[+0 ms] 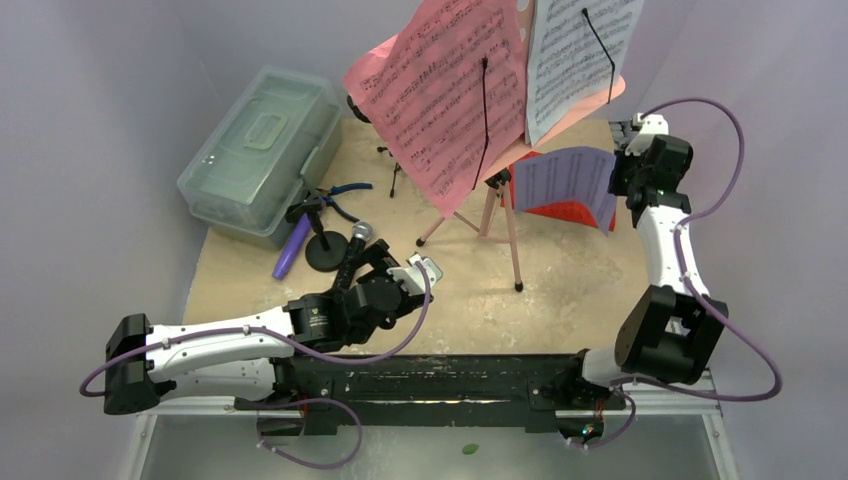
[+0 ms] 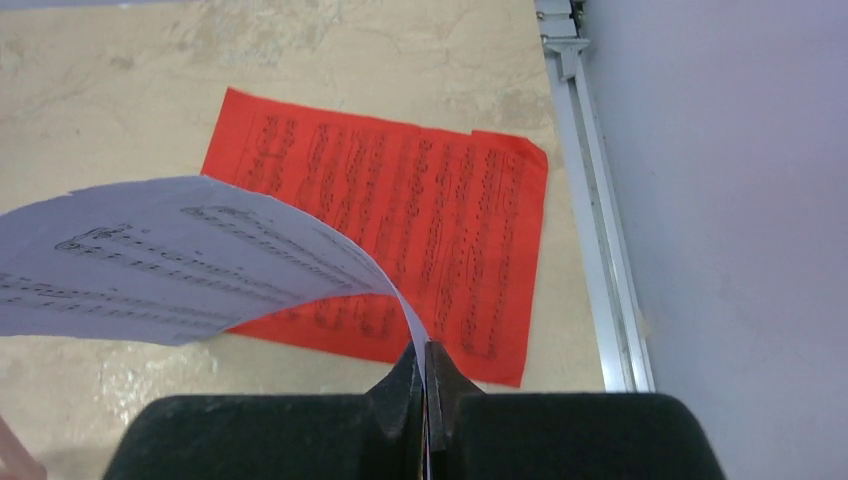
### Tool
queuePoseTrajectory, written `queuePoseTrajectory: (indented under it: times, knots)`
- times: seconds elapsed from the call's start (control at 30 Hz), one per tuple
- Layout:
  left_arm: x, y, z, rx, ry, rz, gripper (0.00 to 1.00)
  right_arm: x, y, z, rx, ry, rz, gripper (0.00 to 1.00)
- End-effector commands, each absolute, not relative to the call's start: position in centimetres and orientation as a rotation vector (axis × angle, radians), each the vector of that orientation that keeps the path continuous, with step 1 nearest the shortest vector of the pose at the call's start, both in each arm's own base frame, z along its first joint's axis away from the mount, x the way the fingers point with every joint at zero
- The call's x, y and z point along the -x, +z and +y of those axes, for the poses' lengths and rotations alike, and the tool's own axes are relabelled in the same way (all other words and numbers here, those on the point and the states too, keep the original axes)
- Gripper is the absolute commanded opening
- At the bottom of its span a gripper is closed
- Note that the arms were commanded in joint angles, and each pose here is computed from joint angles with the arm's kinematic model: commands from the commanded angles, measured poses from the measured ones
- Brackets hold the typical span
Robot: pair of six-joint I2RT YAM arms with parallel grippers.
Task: Pack up the instrument practice props
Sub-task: Place the sheet music at the center of the board.
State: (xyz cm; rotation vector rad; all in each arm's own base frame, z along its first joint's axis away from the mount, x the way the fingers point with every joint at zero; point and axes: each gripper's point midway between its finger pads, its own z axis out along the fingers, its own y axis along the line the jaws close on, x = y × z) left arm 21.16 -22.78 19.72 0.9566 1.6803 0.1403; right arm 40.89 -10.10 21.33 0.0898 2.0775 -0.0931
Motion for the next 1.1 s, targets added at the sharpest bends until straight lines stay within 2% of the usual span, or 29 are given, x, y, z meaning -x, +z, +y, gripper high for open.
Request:
queuePoseTrajectory:
  times: [0.0, 0.3, 0.5, 0.63, 0.87, 1.07]
  knots:
    - [-21.5, 20.0, -22.1, -0.938, 0.164, 1.676, 0.99, -43.8, 23.7, -10.4, -0.138, -0.049, 2.008, 0.0]
    - [-21.6, 19.9, -22.0, -0.938, 0.16, 1.677, 0.99, -47.3, 19.6, -11.3, -0.175, -0.05, 2.102, 0.11]
    - [-21.6, 19.9, -22.0, -0.939, 0.153, 1.677, 0.99, -48.3, 18.1, -13.2, -0.225, -0.147, 2.114, 0.42]
    - [-21.6, 19.9, -21.9, -0.939, 0.15, 1.677, 0.99, -48.1, 17.7, -13.5, -0.229, -0.17, 2.111, 0.56]
    - [-21.6, 20.0, -21.9, -0.935, 0.142, 1.676, 0.99, -47.6, 17.5, -12.9, -0.197, -0.153, 2.101, 0.63]
    - [-21.6, 20.0, -21.8, -0.935, 0.142, 1.677, 0.99, -47.3, 17.4, -12.2, -0.173, -0.116, 2.103, 0.56]
